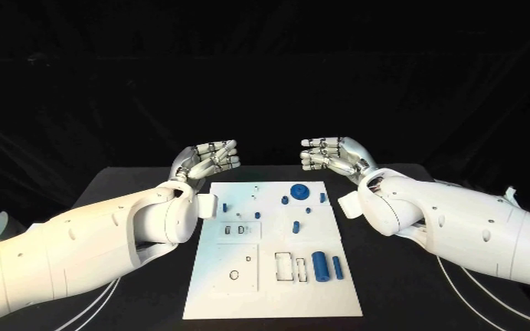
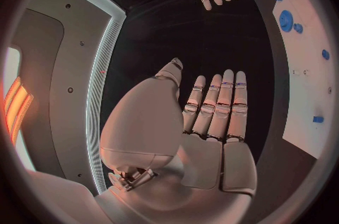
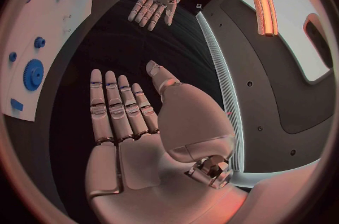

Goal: Assemble the parts on the task board

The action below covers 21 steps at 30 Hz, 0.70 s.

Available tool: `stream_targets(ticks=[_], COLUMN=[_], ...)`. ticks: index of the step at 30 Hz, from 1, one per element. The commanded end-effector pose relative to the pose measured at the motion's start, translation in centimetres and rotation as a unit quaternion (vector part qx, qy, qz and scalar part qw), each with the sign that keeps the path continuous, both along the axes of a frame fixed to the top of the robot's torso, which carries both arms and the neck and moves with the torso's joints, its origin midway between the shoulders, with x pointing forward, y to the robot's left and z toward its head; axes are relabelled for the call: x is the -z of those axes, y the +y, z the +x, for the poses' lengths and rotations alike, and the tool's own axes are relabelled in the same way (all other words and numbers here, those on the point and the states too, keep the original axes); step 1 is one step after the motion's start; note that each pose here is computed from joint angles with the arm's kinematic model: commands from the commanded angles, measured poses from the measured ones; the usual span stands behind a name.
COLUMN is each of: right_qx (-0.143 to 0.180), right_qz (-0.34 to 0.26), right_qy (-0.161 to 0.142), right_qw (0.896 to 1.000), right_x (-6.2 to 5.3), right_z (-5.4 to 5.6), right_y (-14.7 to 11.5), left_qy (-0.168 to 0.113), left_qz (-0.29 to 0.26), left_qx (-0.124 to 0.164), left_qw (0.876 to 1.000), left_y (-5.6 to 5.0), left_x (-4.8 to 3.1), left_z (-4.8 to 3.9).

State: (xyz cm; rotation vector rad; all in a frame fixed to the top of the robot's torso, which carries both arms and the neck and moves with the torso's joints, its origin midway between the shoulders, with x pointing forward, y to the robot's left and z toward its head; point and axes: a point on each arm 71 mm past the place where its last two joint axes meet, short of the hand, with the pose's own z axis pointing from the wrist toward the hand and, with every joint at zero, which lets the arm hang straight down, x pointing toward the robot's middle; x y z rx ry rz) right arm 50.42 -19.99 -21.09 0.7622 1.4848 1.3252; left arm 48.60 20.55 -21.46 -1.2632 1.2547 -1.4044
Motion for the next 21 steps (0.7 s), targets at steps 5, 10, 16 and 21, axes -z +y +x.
stream_targets(ticks=[5, 10, 16, 21], right_qx=[-0.059, -0.087, -0.094, -0.085], right_qz=[-0.155, -0.268, -0.386, -0.458], right_qy=[-0.091, -0.131, -0.179, -0.21], right_qw=[0.982, 0.95, 0.9, 0.86], right_x=[-1.4, -2.2, -3.5, -4.8], right_z=[0.2, 0.6, 1.0, 1.3], right_y=[0.3, 0.3, 0.8, 1.1], left_qy=[-0.013, -0.014, -0.023, -0.026], left_qz=[-0.01, -0.004, -0.018, -0.049], left_qx=[0.053, 0.074, 0.096, 0.108], left_qw=[0.998, 0.997, 0.995, 0.993], left_y=[-0.4, -0.6, -0.2, 0.2], left_x=[-1.19, -1.97, -3.44, -4.94], left_z=[-1.1, -1.97, -3.17, -4.07])
